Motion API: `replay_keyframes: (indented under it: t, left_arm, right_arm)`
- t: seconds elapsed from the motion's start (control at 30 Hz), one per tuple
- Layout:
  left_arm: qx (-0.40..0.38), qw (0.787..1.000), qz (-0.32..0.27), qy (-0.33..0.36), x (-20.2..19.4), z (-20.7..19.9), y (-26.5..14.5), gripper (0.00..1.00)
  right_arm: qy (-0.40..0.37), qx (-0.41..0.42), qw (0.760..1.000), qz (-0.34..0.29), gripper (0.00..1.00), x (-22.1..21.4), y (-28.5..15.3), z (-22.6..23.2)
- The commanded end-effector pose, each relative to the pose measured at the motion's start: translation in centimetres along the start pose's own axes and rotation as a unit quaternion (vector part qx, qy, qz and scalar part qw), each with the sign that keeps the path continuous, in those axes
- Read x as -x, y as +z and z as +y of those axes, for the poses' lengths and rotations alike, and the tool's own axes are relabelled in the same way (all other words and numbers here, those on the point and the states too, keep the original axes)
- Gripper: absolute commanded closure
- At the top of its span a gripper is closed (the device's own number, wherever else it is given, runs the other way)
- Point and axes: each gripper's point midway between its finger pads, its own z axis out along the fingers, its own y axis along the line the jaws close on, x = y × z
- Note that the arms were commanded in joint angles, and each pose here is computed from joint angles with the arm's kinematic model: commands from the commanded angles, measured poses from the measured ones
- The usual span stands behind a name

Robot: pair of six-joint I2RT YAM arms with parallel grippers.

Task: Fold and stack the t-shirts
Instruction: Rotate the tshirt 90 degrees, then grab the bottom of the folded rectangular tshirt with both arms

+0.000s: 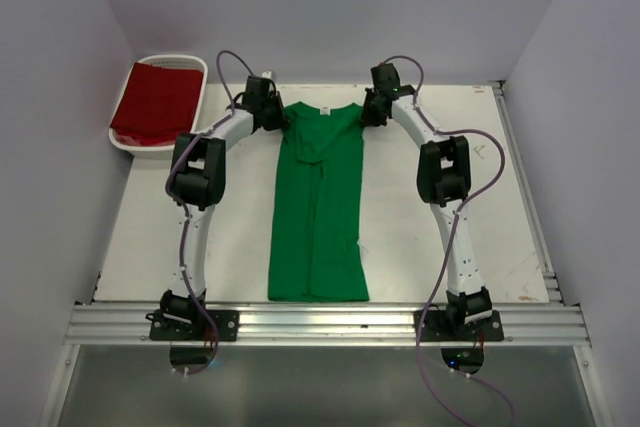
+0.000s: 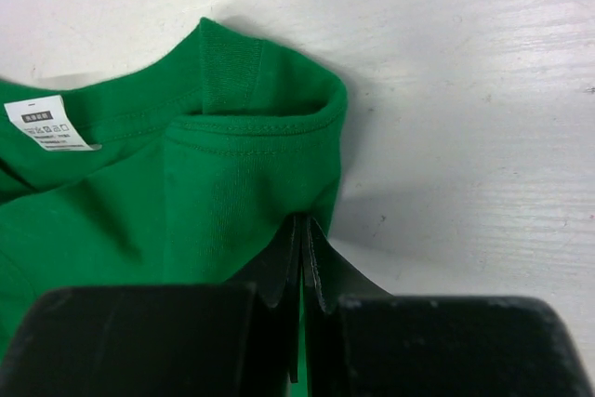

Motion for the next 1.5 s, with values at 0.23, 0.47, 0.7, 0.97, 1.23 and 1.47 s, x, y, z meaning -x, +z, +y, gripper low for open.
replay_keyframes:
  t: [0.23,0.47,0.7,0.97,1.23,1.47]
  left_arm:
    - [-0.002,1.000,-0.026,-0.017,1.6,2.8,2.8,1.00]
    - [-0.017,0.999,-0.033,-0.026,2.6,2.9,3.1,1.00]
    - [-0.083,0.994,-0.067,-0.021,4.1,0.1,1.5,1.00]
    - [-0.153,0.974,-0.167,0.023,8.8,-5.2,-9.2,0.59]
    - [-0.069,0.987,-0.141,-0.018,2.2,-1.8,-16.8,0.30]
    - [0.025,0.999,0.028,-0.025,-15.4,2.6,-20.8,0.32]
  right_arm:
    - [0.007,-0.108,0.993,-0.042,1.00,2.4,0.4,-5.5]
    - [0.015,-0.102,0.993,-0.054,1.00,3.6,0.3,-6.3]
    - [-0.014,0.082,0.994,-0.066,0.72,4.2,-0.8,0.2]
    - [-0.035,0.123,0.984,-0.120,0.46,4.9,-7.4,2.5]
    - [-0.047,0.067,0.992,-0.093,0.43,-2.3,-13.6,1.6]
    - [-0.078,0.070,0.994,-0.007,0.43,-14.9,-17.7,2.8]
